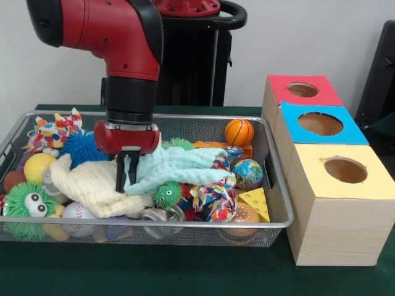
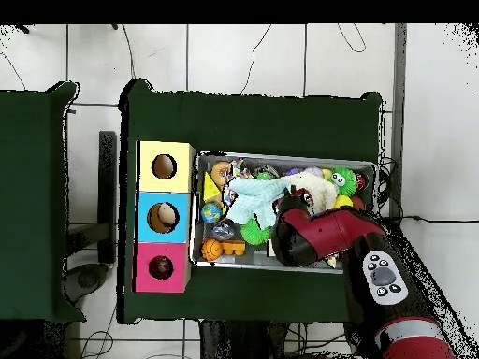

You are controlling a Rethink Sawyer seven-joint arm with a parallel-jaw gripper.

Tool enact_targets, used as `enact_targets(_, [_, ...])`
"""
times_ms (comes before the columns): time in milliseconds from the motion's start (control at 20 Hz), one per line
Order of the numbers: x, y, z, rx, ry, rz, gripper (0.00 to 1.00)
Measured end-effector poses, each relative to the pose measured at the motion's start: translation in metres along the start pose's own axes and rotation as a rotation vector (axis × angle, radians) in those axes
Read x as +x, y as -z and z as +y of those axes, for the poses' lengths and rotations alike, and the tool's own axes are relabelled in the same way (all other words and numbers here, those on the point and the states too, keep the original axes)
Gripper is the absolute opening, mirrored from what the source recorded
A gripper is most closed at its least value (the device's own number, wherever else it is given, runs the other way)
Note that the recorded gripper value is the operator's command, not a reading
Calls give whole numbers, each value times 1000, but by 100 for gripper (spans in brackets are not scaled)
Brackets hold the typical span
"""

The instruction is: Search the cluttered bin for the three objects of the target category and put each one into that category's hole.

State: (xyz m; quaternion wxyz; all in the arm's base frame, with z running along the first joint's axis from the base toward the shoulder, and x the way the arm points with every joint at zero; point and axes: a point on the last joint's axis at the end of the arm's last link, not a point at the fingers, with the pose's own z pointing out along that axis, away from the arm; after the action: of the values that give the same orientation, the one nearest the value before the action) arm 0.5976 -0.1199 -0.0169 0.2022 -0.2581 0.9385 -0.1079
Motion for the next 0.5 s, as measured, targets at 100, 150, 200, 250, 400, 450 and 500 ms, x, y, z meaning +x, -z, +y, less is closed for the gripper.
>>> enact_targets(100, [0, 6, 0, -10, -27, 35, 0])
enact_targets(150, [0, 8, -1, -13, -34, 45, 0])
enact_targets(200, [1, 10, -1, -16, -43, 60, 0])
enact_targets(250, [2, 14, -2, -20, -54, 80, 0])
enact_targets(400, [10, 28, -7, -31, -88, 150, 0])
enact_targets(450, [11, 31, -8, -33, -93, 163, 0])
enact_targets(500, [14, 35, -9, -35, -100, 181, 0])
